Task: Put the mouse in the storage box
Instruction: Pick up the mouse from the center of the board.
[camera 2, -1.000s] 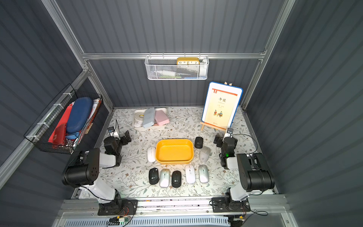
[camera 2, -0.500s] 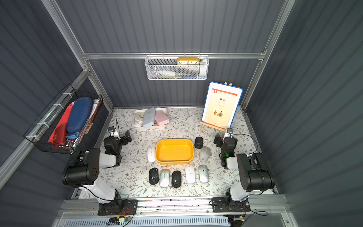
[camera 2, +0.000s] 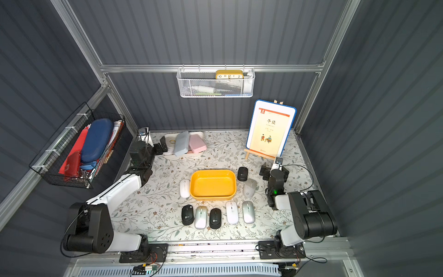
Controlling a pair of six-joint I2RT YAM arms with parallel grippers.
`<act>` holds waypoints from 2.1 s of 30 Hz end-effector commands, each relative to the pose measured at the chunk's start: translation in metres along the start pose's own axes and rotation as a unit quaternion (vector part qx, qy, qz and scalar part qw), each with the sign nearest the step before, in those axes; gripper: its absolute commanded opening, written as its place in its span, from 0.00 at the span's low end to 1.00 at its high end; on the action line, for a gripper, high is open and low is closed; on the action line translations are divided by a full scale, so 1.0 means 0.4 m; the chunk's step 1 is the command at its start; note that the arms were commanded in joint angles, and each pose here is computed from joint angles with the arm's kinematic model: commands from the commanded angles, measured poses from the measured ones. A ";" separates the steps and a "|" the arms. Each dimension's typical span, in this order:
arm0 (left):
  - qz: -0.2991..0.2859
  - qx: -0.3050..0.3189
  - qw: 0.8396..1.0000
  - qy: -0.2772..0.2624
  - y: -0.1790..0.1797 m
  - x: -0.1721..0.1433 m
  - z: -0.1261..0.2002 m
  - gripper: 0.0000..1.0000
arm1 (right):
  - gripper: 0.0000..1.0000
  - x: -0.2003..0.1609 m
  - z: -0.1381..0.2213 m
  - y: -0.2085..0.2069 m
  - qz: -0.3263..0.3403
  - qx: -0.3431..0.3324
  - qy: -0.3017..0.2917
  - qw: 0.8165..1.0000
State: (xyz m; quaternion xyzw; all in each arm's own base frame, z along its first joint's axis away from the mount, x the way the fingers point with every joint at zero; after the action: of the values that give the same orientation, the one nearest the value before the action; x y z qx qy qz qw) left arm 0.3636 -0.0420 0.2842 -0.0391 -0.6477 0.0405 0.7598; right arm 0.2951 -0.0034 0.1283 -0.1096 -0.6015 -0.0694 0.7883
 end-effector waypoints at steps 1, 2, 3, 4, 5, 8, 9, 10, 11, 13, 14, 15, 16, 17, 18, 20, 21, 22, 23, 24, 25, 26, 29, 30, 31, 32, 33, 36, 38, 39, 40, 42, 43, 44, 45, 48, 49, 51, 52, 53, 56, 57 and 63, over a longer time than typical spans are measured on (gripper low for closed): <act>0.015 -0.008 0.998 0.054 0.004 0.011 0.051 1.00 | 0.99 0.044 0.016 -0.010 0.004 -0.052 -0.031 0.998; 0.027 -0.022 0.998 0.052 -0.003 0.030 0.072 0.99 | 0.99 0.075 0.026 -0.013 0.003 -0.052 -0.027 0.998; 0.046 -0.039 0.997 0.053 -0.010 0.048 0.093 0.99 | 0.99 0.112 0.039 -0.006 0.012 -0.025 -0.027 0.999; 0.067 -0.051 0.995 0.058 -0.015 0.062 0.110 0.99 | 0.99 0.144 0.053 0.000 0.013 -0.001 -0.022 1.000; 0.091 -0.069 0.991 0.071 -0.023 0.072 0.129 0.99 | 0.99 0.190 0.076 0.002 -0.010 0.015 -0.018 1.000; 0.157 -0.128 0.974 0.099 -0.047 0.097 0.177 0.99 | 0.99 0.252 0.125 -0.025 -0.149 -0.011 0.039 0.988; 0.189 -0.133 0.967 0.106 -0.048 0.090 0.194 0.99 | 0.99 0.249 0.135 -0.041 -0.218 -0.045 0.042 0.974; 0.210 -0.136 0.963 0.104 -0.045 0.079 0.207 0.99 | 0.99 0.242 0.141 -0.053 -0.259 -0.068 0.041 0.963; 0.237 -0.135 0.957 0.094 -0.040 0.070 0.226 0.99 | 0.99 0.232 0.152 -0.055 -0.279 -0.063 0.060 0.956; 0.261 -0.137 0.953 0.069 -0.033 0.060 0.248 0.99 | 0.88 0.233 0.162 -0.029 -0.247 0.020 0.058 0.967; 0.258 -0.142 0.953 0.063 -0.034 0.064 0.252 0.99 | 0.75 0.235 0.166 -0.018 -0.237 0.054 0.045 0.969; 0.259 -0.143 0.953 0.067 -0.036 0.069 0.249 0.99 | 0.69 0.241 0.170 -0.012 -0.235 0.074 0.033 0.968; 0.256 -0.144 0.953 0.075 -0.039 0.076 0.245 0.99 | 0.64 0.248 0.177 -0.007 -0.224 0.090 0.037 0.970; 0.256 -0.144 0.952 0.089 -0.044 0.085 0.236 0.99 | 0.61 0.255 0.186 -0.004 -0.222 0.092 0.051 0.969; 0.260 -0.134 0.950 0.104 -0.044 0.089 0.228 0.98 | 0.54 0.259 0.195 -0.003 -0.219 0.095 0.069 0.969; 0.262 -0.110 0.948 0.144 -0.046 0.098 0.201 0.89 | 0.46 0.270 0.210 0.007 -0.207 0.115 0.090 0.967; 0.262 -0.092 0.947 0.159 -0.044 0.101 0.188 0.82 | 0.46 0.273 0.216 0.010 -0.206 0.117 0.103 0.966; 0.261 -0.076 0.945 0.179 -0.043 0.101 0.178 0.73 | 0.47 0.278 0.224 0.012 -0.203 0.118 0.120 0.965; 0.255 -0.062 0.949 0.177 -0.040 0.112 0.161 0.66 | 0.49 0.283 0.230 0.015 -0.200 0.118 0.135 0.963; 0.257 -0.040 0.945 0.200 -0.037 0.101 0.150 0.59 | 0.49 0.288 0.235 0.017 -0.194 0.117 0.149 0.962; 0.261 -0.019 0.938 0.228 -0.035 0.090 0.140 0.54 | 0.49 0.285 0.242 0.019 -0.185 0.106 0.179 0.960; 0.261 -0.001 0.931 0.255 -0.033 0.073 0.130 0.52 | 0.50 0.289 0.247 0.024 -0.173 0.099 0.205 0.958; 0.258 -0.063 0.906 0.329 -0.066 0.028 0.134 0.53 | 0.53 0.300 0.277 0.070 -0.131 0.159 0.291 0.934; 0.262 -0.114 0.894 0.345 -0.085 0.017 0.145 0.55 | 0.54 0.300 0.287 0.087 -0.121 0.184 0.311 0.925; 0.273 -0.181 0.872 0.363 -0.109 0.008 0.162 0.55 | 0.54 0.297 0.300 0.105 -0.116 0.212 0.335 0.911; 0.286 -0.239 0.846 0.382 -0.129 -0.004 0.181 0.57 | 0.54 0.291 0.318 0.119 -0.111 0.233 0.361 0.896; 0.297 -0.269 0.826 0.396 -0.140 -0.015 0.194 0.57 | 0.54 0.285 0.332 0.126 -0.107 0.240 0.380 0.887; 0.305 -0.305 0.795 0.426 -0.184 -0.062 0.234 0.62 | 0.54 0.259 0.379 0.125 -0.072 0.211 0.425 0.877; 0.295 -0.313 0.785 0.445 -0.216 -0.099 0.260 0.65 | 0.54 0.235 0.409 0.121 -0.052 0.184 0.447 0.874; 0.294 -0.327 0.777 0.450 -0.233 -0.111 0.273 0.65 | 0.54 0.225 0.421 0.123 -0.045 0.177 0.455 0.871; 0.294 -0.339 0.769 0.455 -0.253 -0.120 0.290 0.66 | 0.54 0.212 0.436 0.123 -0.036 0.168 0.464 0.869; 0.278 -0.349 0.774 0.450 -0.297 -0.115 0.318 0.72 | 0.57 0.193 0.460 0.120 -0.020 0.151 0.474 0.867; 0.271 -0.352 0.779 0.443 -0.322 -0.110 0.331 0.77 | 0.61 0.180 0.471 0.121 -0.014 0.150 0.478 0.865; 0.268 -0.358 0.779 0.439 -0.347 -0.108 0.339 0.80 | 0.63 0.168 0.478 0.123 -0.012 0.153 0.483 0.862; 0.269 -0.369 0.775 0.436 -0.367 -0.109 0.343 0.81 | 0.65 0.156 0.483 0.127 -0.015 0.161 0.489 0.857; 0.268 -0.381 0.767 0.440 -0.427 -0.145 0.336 0.83 | 0.67 0.111 0.478 0.129 -0.038 0.163 0.489 0.856; 0.263 -0.375 0.769 0.446 -0.445 -0.163 0.326 0.83 | 0.68 0.099 0.475 0.129 -0.041 0.160 0.490 0.856; 0.252 -0.368 0.771 0.455 -0.483 -0.195 0.312 0.83 | 0.69 0.077 0.467 0.131 -0.035 0.153 0.491 0.857; 0.243 -0.369 0.771 0.459 -0.505 -0.209 0.313 0.83 | 0.70 0.068 0.460 0.135 -0.029 0.152 0.492 0.857; 0.235 -0.361 0.777 0.460 -0.522 -0.225 0.310 0.83 | 0.71 0.061 0.455 0.140 -0.024 0.151 0.495 0.855; 0.206 -0.357 0.779 0.472 -0.559 -0.260 0.310 0.83 | 0.74 0.048 0.446 0.154 -0.010 0.158 0.505 0.848; 0.199 -0.350 0.783 0.474 -0.560 -0.266 0.308 0.83 | 0.75 0.041 0.441 0.154 -0.004 0.153 0.504 0.850; 0.173 -0.301 0.826 0.443 -0.537 -0.217 0.308 0.86 | 0.78 -0.007 0.426 0.175 0.011 0.162 0.529 0.833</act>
State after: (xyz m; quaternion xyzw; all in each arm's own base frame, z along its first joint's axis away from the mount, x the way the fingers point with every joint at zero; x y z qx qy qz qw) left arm 0.2253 -0.2713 0.2170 -0.4122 -0.1493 -0.0494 0.8974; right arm 0.1513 0.1044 0.1700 0.0646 -0.1034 -0.0238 0.9922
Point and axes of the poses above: each gripper's point midway between its finger pads, its own z axis back along the fingers, its own y axis along the line the jaws close on, x = y × z, the point moved 9 cm from there along z, back along the fingers, and after that the axes turned 6 degrees about z, right-handed, at the moved point
